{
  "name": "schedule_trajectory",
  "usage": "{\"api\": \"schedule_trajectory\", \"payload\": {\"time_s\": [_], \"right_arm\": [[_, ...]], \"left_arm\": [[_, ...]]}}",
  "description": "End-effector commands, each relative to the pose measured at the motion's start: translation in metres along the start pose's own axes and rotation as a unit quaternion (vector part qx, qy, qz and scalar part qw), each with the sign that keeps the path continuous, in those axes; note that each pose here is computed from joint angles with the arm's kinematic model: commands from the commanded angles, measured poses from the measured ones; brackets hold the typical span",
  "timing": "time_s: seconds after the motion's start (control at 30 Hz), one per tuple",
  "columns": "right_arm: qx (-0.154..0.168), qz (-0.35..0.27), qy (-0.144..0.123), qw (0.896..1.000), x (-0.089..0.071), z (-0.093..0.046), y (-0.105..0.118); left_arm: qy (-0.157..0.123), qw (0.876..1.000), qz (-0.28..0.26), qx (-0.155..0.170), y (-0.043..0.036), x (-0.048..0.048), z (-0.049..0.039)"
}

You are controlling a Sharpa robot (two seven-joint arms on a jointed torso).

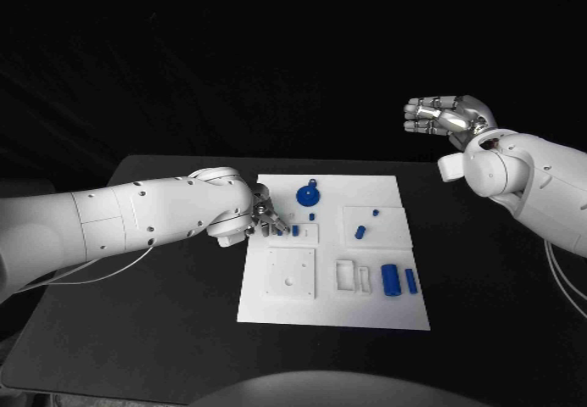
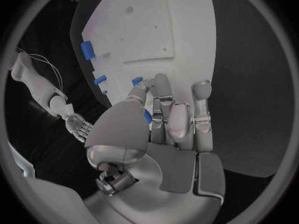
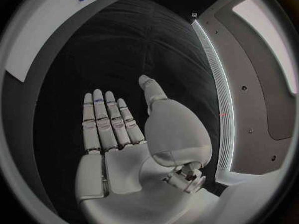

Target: Assemble the parts on the task board

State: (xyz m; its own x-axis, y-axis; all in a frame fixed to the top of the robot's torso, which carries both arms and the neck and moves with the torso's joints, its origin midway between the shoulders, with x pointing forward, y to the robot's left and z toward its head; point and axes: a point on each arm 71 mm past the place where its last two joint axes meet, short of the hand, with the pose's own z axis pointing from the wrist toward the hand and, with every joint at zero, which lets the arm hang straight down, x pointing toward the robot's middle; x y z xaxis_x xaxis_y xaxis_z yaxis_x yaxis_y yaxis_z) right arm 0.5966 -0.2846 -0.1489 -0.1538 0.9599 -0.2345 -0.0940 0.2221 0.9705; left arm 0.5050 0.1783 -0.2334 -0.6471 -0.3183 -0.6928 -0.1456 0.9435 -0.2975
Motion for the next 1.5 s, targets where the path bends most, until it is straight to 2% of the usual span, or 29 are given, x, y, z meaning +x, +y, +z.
{"api": "schedule_trajectory", "payload": {"time_s": [0.03,0.77,1.2,1.4,1.5], "right_arm": [[-0.004,-0.002,0.008,1.0,0.001,0.0,0.001],[0.001,-0.002,0.005,1.0,0.0,-0.001,-0.004],[0.004,-0.002,0.005,1.0,-0.001,-0.002,-0.006],[0.005,-0.003,0.004,1.0,-0.003,-0.003,-0.008],[0.006,-0.003,0.003,1.0,-0.004,-0.004,-0.009]], "left_arm": [[0.007,1.0,0.012,-0.002,0.0025,0.0037,0.0012],[0.011,1.0,0.015,0.007,0.0092,0.0041,-0.0028],[0.01,1.0,-0.008,0.022,0.0177,0.0032,-0.0091],[0.028,0.998,-0.01,0.052,0.0202,0.0038,-0.0168],[0.027,0.995,-0.016,0.093,0.0168,0.002,-0.0229]]}}
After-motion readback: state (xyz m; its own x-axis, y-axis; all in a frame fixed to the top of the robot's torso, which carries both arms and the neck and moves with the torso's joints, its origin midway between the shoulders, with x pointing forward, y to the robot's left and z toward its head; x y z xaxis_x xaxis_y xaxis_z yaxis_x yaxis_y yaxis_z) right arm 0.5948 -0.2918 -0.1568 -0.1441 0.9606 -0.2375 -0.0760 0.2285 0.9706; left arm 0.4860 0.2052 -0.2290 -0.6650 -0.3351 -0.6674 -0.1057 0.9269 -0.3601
